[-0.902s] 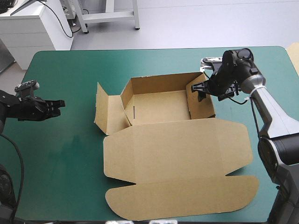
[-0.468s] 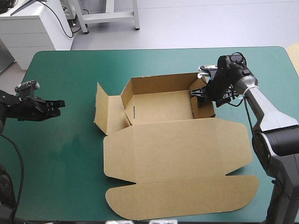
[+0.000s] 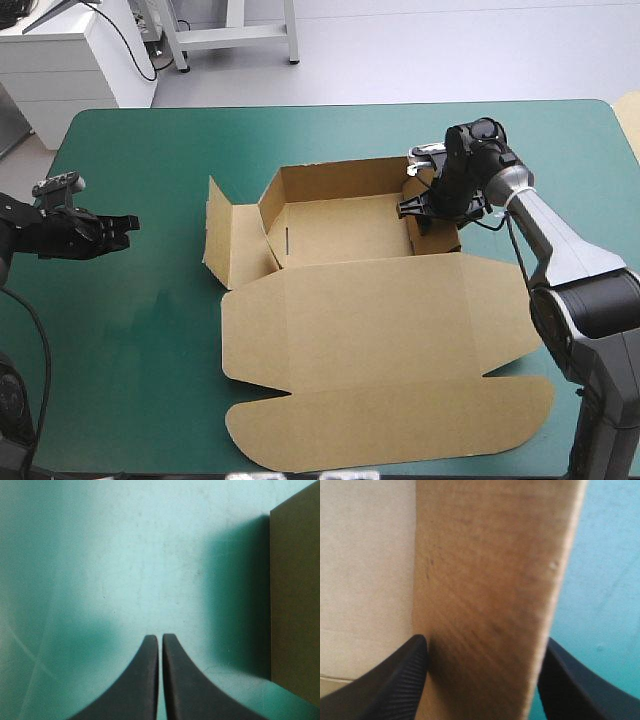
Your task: Fold the box
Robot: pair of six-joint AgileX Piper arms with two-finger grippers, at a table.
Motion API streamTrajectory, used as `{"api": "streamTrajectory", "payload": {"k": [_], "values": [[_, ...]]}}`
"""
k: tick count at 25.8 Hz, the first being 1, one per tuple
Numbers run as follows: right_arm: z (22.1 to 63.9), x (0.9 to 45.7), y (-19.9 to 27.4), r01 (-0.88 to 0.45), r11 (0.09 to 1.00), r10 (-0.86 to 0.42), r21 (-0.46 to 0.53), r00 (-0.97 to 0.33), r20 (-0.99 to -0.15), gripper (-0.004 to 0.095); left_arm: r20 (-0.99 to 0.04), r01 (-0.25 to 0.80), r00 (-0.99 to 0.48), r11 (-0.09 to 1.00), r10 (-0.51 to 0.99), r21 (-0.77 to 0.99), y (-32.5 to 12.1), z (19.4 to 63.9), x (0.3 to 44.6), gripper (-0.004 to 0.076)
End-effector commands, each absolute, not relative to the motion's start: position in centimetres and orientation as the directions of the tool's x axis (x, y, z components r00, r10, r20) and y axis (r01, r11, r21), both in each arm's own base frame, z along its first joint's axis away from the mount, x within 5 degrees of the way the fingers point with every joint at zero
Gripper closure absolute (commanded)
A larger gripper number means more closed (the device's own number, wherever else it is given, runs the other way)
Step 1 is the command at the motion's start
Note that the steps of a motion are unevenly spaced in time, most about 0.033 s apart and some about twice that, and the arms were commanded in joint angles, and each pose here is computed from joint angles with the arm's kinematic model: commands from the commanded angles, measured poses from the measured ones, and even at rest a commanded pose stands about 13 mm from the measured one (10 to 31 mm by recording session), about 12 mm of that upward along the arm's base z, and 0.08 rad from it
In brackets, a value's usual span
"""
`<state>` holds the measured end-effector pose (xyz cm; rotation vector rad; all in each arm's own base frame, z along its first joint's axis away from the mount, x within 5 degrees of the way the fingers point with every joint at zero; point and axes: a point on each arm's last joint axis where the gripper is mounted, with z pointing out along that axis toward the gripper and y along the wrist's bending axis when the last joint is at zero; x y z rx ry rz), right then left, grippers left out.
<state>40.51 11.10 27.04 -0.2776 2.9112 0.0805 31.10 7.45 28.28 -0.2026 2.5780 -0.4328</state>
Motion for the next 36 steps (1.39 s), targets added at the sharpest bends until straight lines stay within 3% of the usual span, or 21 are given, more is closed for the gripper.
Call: {"api": "streamTrajectory", "payload": {"k": [1,4,5,14,20,23,29,33,36], "values": [[30.0,39.8,10.7,-0.201,0.979,-0.186,0.025,-0.941,-0.283,0.0522,-0.529,-0.044,-0.815,0.935,-0.238,-0.353,7.2,30.4,30.8,0.0717],[30.0,39.7,10.7,-0.215,0.976,-0.199,0.024,-0.938,-0.283,0.0890,-0.527,-0.043,-0.816,0.934,-0.237,-0.354,7.2,30.4,30.8,0.0717],[30.0,39.7,10.7,-0.215,0.976,-0.199,0.024,-0.938,-0.283,0.0922,-0.526,-0.043,-0.817,0.934,-0.237,-0.354,7.2,30.4,30.8,0.0717],[31.4,39.4,10.6,-0.269,0.962,-0.245,0.034,-0.915,-0.321,0.0929,-0.533,-0.046,-0.808,0.929,-0.252,-0.368,7.1,30.5,30.9,0.0717],[37.4,36.8,8.7,-0.235,0.970,-0.180,0.062,-0.867,-0.465,0.0929,-0.534,-0.047,-0.807,0.929,-0.252,-0.368,7.1,30.5,30.9,0.0717],[42.2,33.2,8.0,-0.247,0.965,-0.154,0.086,-0.801,-0.578,0.0929,-0.543,-0.041,-0.796,0.919,-0.267,-0.392,7.0,30.7,31.1,0.0717],[48.2,26.9,6.8,-0.260,0.961,-0.112,0.096,-0.682,-0.723,0.0929,-0.540,-0.031,-0.801,0.919,-0.258,-0.394,6.9,30.7,31.0,0.0717],[51.2,22.6,6.3,-0.289,0.948,-0.069,0.137,-0.604,-0.794,0.0929,-0.537,-0.042,-0.795,0.908,-0.283,-0.417,6.8,30.8,31.1,0.0717],[51.6,22.1,6.4,-0.312,0.938,-0.066,0.151,-0.590,-0.805,0.0929,-0.530,-0.015,-0.801,0.893,-0.280,-0.450,6.0,30.9,31.2,0.0725]]}}
